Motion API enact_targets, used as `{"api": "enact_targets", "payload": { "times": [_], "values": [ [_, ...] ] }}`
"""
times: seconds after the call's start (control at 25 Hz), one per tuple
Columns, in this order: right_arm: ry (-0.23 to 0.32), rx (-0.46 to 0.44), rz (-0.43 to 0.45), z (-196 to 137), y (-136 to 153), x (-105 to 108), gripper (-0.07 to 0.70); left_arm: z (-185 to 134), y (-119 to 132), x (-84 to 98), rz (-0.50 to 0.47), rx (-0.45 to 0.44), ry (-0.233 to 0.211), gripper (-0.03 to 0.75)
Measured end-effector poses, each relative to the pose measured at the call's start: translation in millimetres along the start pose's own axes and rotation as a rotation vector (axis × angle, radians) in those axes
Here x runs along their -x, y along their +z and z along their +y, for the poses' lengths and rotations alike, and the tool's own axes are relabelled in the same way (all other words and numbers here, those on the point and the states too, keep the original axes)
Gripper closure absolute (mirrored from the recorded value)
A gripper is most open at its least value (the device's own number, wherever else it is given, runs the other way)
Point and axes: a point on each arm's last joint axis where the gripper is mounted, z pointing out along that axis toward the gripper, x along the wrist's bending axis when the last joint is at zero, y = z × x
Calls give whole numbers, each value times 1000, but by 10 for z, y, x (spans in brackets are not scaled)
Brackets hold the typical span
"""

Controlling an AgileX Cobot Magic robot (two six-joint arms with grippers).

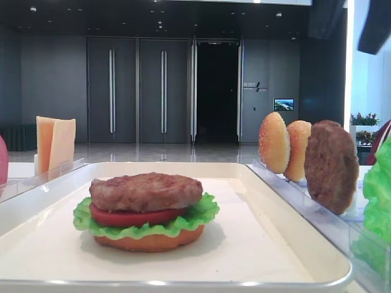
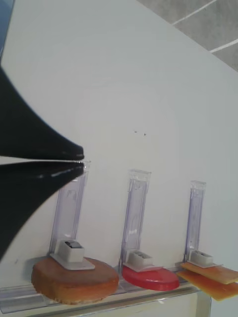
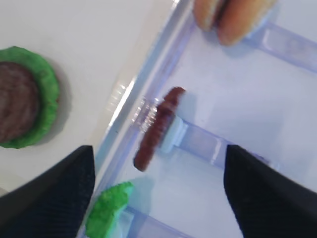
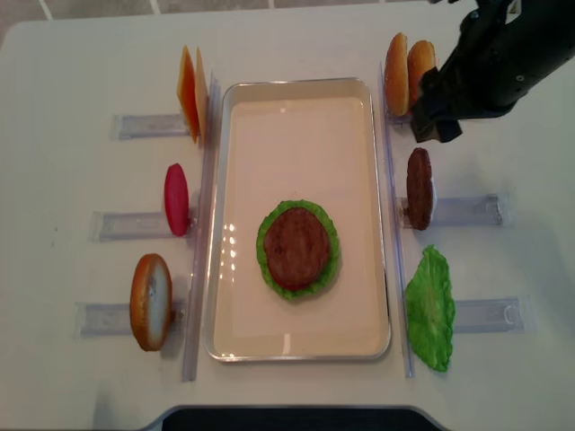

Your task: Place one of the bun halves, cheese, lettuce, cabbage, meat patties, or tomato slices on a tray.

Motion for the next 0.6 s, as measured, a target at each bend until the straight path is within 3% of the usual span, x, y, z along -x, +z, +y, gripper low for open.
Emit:
{"api": "enact_targets", "payload": {
  "times": [0.48, 0.6],
  "values": [
    [440, -151, -206, -466, -280, 1141, 93, 0, 0, 0, 0, 0, 0, 715],
    [510, -161, -253, -562, -337, 1298, 94, 0, 0, 0, 0, 0, 0, 715]
  ]
}}
